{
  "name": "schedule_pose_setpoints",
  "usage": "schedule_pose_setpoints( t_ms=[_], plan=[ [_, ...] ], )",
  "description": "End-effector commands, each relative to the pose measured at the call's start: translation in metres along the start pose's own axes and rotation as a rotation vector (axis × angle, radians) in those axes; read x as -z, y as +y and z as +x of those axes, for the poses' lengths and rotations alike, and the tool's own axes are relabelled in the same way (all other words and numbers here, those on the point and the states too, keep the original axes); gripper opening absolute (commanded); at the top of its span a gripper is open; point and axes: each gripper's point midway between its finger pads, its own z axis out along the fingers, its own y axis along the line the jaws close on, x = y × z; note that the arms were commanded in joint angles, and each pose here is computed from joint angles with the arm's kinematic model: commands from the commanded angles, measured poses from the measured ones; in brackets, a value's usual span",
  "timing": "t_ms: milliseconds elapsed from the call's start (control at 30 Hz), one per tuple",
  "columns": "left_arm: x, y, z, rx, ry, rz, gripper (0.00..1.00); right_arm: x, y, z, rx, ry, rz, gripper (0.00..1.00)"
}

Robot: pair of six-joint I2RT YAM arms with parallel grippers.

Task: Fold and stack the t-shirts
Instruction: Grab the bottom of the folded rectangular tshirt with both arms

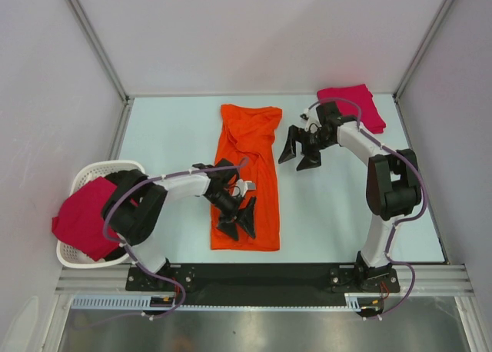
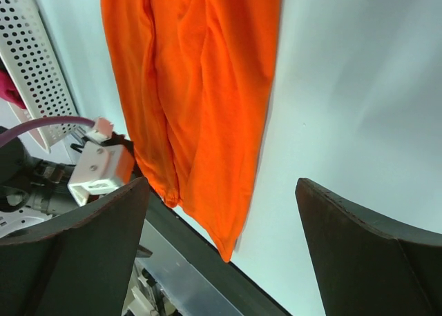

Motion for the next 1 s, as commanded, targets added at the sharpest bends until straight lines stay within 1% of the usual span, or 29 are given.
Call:
schedule_pose_setpoints(
  t_ms=[0, 33, 100, 267, 333, 400, 433, 500, 533, 567, 600, 700, 733, 767, 800, 833, 867, 900, 967],
  plan=[
    [-0.016, -0.012, -0.022, -0.057, -0.001, 0.012, 0.86, 0.022, 0.005, 0.004, 0.028, -0.021, -0.020, 0.93],
    [-0.021, -0.009, -0.023, -0.052, 0.012, 0.006, 0.86, 0.024, 0.005, 0.003, 0.033, -0.024, -0.022, 0.93],
    [-0.024, -0.012, -0.030, -0.073, 0.005, 0.000, 0.85, 0.028, 0.003, 0.003, 0.028, -0.033, -0.020, 0.93],
    [-0.033, -0.009, -0.043, -0.064, 0.004, -0.024, 0.84, 0.036, 0.001, 0.000, 0.019, -0.050, -0.028, 0.93],
    [-0.034, -0.006, -0.045, -0.069, -0.001, -0.040, 0.82, 0.039, 0.002, -0.002, 0.021, -0.057, -0.033, 0.93],
    [-0.035, -0.003, -0.046, -0.065, 0.000, -0.051, 0.75, 0.039, 0.001, -0.002, 0.018, -0.057, -0.034, 0.93],
    [-0.036, -0.003, -0.046, -0.068, 0.002, -0.051, 0.70, 0.039, 0.001, -0.002, 0.019, -0.057, -0.037, 0.93],
    [-0.038, 0.004, -0.044, -0.060, 0.017, -0.072, 0.66, 0.041, 0.000, -0.002, 0.016, -0.060, -0.034, 0.93],
    [-0.039, 0.007, -0.042, -0.055, 0.028, -0.086, 0.60, 0.041, 0.000, -0.003, 0.013, -0.060, -0.035, 0.93],
    [-0.041, 0.010, -0.040, -0.053, 0.034, -0.093, 0.58, 0.042, 0.000, -0.003, 0.015, -0.062, -0.035, 0.93],
    [-0.042, 0.014, -0.038, -0.046, 0.044, -0.103, 0.54, 0.043, -0.001, -0.004, 0.013, -0.065, -0.036, 0.93],
    [-0.044, 0.017, -0.030, -0.046, 0.066, -0.120, 0.45, 0.047, -0.002, -0.006, 0.008, -0.075, -0.040, 0.93],
    [-0.045, 0.020, -0.027, -0.048, 0.071, -0.141, 0.39, 0.048, -0.003, -0.007, 0.003, -0.078, -0.040, 0.93],
    [-0.045, 0.022, -0.026, -0.049, 0.075, -0.152, 0.35, 0.048, -0.003, -0.007, 0.001, -0.079, -0.042, 0.92],
    [-0.045, 0.023, -0.025, -0.047, 0.077, -0.157, 0.24, 0.049, -0.003, -0.008, 0.001, -0.081, -0.046, 0.92],
    [-0.045, 0.024, -0.024, -0.046, 0.076, -0.164, 0.19, 0.049, -0.001, -0.008, 0.000, -0.081, -0.050, 0.92],
    [-0.044, 0.024, -0.024, -0.048, 0.075, -0.166, 0.12, 0.050, 0.000, -0.008, 0.000, -0.082, -0.056, 0.92],
    [-0.042, 0.022, -0.025, -0.054, 0.064, -0.169, 0.00, 0.049, 0.001, -0.007, -0.001, -0.077, -0.062, 0.91],
    [-0.037, 0.018, -0.028, -0.067, 0.043, -0.183, 0.00, 0.049, 0.001, -0.007, 0.001, -0.080, -0.063, 0.92]
  ],
)
